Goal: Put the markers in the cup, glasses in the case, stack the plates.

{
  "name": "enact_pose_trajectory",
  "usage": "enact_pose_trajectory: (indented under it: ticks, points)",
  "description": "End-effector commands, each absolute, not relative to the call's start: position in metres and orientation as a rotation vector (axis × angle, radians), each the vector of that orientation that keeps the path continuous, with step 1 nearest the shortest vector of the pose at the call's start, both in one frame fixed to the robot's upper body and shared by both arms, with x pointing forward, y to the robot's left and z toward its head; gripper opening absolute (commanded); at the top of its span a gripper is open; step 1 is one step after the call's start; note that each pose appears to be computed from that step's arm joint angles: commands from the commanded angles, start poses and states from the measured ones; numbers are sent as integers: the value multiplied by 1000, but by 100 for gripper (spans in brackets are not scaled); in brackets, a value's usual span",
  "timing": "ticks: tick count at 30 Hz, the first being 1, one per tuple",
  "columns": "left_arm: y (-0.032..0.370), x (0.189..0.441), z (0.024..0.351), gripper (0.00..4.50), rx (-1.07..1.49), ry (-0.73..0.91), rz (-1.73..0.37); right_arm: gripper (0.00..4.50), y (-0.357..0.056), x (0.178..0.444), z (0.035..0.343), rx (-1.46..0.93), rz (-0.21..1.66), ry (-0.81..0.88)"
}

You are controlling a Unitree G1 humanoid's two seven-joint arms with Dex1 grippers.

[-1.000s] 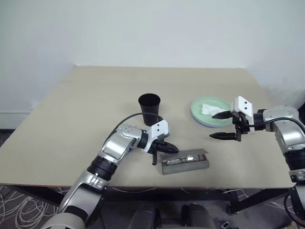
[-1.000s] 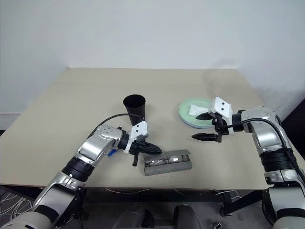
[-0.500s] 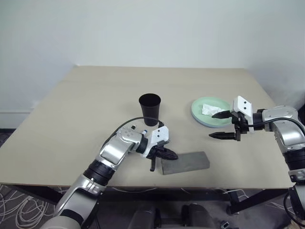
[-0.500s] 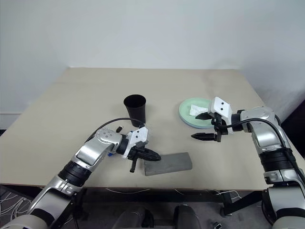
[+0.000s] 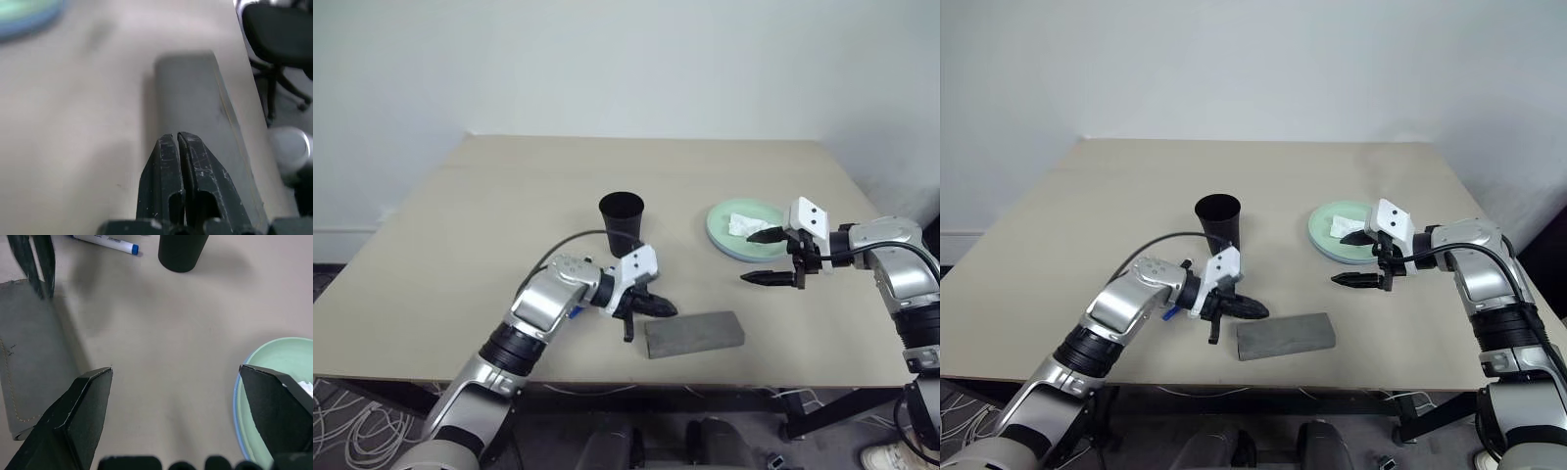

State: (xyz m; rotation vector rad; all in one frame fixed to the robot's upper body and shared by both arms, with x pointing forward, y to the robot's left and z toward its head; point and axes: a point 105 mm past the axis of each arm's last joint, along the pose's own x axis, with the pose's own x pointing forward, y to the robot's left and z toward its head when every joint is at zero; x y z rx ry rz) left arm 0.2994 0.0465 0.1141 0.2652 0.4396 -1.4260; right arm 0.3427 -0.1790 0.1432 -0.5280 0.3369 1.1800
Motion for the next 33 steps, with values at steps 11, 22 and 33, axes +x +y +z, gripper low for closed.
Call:
enact_pose_trajectory:
  ticks: [11,22,33]
  points:
    - [123,305,146,3,280,414,-1115,450,-175,345,154,-547,1188,299]
    - [179,328,142,234,283,421,-870,450,-170,348,154,-551,1209,295]
    - [198,337,127,375,330,439,-768,450,-167,349,152,-552,1214,290]
